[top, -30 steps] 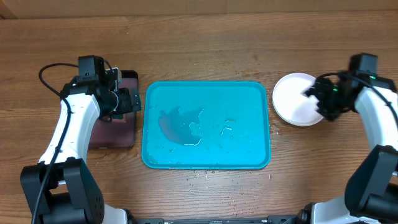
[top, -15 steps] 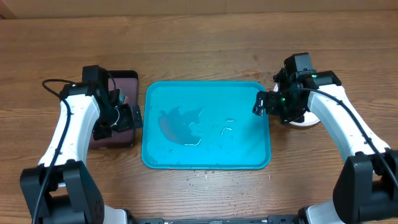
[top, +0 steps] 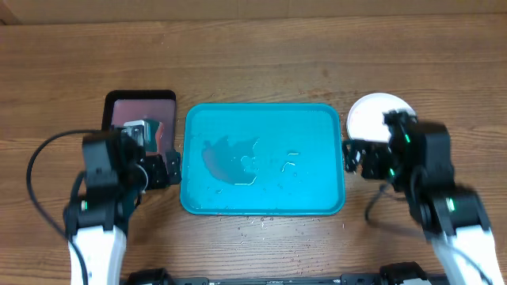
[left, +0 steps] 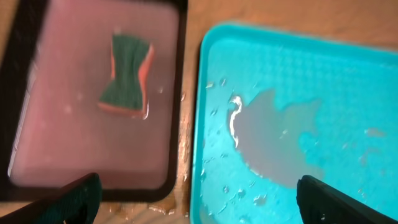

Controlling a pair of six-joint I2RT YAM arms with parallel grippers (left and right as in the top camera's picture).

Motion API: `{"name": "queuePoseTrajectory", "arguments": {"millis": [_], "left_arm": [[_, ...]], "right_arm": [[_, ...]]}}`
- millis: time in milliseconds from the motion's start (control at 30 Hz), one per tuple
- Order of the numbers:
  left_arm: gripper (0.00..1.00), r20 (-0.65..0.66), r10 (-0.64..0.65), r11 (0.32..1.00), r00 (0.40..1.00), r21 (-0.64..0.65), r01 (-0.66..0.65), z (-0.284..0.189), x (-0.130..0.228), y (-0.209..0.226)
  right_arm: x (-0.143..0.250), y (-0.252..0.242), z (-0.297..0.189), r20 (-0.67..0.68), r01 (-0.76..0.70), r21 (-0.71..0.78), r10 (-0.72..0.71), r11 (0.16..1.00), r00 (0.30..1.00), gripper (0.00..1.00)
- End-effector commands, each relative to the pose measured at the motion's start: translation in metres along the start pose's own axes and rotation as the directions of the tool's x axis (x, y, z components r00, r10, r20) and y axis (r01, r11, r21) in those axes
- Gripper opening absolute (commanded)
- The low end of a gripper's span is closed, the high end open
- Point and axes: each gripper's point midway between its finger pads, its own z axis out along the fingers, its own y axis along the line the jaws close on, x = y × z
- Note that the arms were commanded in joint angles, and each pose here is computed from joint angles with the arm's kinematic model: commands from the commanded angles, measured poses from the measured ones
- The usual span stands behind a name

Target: Clean dirty plates on tray and stack at the side

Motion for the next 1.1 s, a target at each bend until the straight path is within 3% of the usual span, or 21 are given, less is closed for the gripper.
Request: {"name": "queuePoseTrajectory", "arguments": {"millis": [0,167,833,967,1067], "left_arm": [[1.00,0.085,0.048,0.998,0.995,0.032,-0.051,-0.014,0.001,-0.008],[1.00,0.112,0.054,0.998,0.992,0.033,-0.058,-0.021,-0.002,-0.010],[1.00,0.048,0.041,0.999,0.998,0.032,-0.043,-0.010,0.007,-0.007],[1.00,0.026,0.037,0.999,0.999,0.031,-0.038,-0.005,0.010,-0.006],[1.00,0.009,0.034,0.999,0.999,0.031,-0.034,-0.002,0.012,-0.005]], "right_arm": [[-0.004,-0.007,-0.026,0.126,0.008,0.035,-0.012,0.999,0.992,1.00],[-0.003,-0.003,-0.050,0.190,0.015,0.017,-0.019,1.000,0.982,1.00],[0.004,-0.010,-0.047,0.158,0.007,0.049,-0.015,0.999,0.987,1.00],[-0.005,-0.011,-0.056,0.231,0.002,0.049,-0.013,0.999,0.973,1.00],[-0.023,-0.013,-0.068,0.374,-0.003,0.033,-0.010,0.999,0.928,1.00]]}}
